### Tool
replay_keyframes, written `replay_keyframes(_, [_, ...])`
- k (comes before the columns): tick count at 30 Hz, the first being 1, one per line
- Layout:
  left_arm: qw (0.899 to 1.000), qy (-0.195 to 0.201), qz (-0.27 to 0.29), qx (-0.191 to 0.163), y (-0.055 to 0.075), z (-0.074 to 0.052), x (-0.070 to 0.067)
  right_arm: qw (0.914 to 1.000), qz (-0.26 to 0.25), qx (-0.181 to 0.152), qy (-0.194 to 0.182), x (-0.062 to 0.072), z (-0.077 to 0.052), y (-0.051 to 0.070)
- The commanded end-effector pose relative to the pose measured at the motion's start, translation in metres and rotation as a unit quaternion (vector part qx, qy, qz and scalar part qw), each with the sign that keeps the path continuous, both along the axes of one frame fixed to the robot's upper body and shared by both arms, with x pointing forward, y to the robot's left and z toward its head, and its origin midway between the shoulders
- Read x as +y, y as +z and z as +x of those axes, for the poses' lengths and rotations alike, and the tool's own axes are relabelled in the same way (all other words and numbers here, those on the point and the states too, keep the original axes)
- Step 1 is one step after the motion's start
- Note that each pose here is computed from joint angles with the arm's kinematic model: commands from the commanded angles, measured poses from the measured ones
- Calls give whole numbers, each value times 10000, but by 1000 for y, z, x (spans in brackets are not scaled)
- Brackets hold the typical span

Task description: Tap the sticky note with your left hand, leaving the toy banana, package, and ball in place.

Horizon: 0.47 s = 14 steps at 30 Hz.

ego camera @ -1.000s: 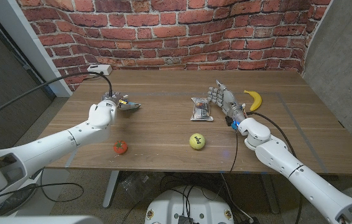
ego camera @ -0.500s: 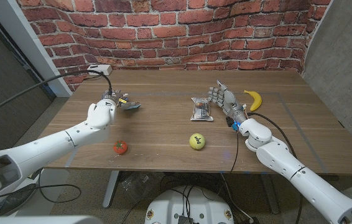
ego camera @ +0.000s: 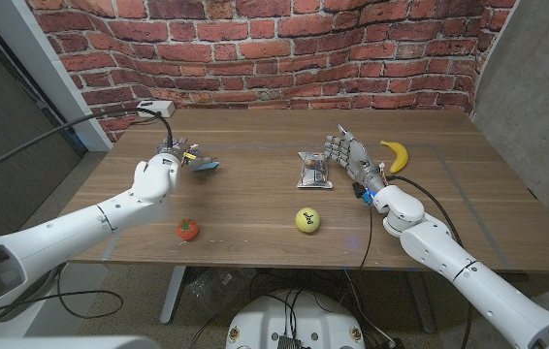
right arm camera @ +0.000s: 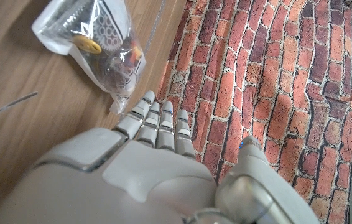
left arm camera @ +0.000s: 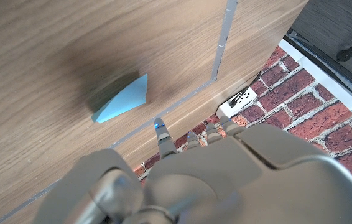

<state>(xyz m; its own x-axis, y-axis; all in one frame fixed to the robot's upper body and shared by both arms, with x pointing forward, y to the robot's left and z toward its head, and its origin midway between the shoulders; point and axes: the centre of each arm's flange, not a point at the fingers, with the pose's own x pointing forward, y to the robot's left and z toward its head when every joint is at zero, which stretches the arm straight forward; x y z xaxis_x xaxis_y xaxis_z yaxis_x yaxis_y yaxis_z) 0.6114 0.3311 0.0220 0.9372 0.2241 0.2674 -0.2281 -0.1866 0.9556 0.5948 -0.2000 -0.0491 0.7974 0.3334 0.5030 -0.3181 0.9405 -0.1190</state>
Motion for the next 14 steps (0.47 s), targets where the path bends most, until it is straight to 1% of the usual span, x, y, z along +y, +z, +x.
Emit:
replay_keyframes(1, [9998,-89,-111,-130,4,-1,-2,10000,-24,-22,-14,-6,0,3])
replay_keyframes(4, [9998,-85,-123,-123,2,1,-2,10000,-26,-14,-23,-7,0,4])
replay_keyframes(8, [9997,-99,-157,-164,2,1,-3,10000,-22,-5,6,-6,3,6])
replay_keyframes(14, [9996,-101,-157,-196,5,-2,-3,10000,-43,-24,47,-5,6,9])
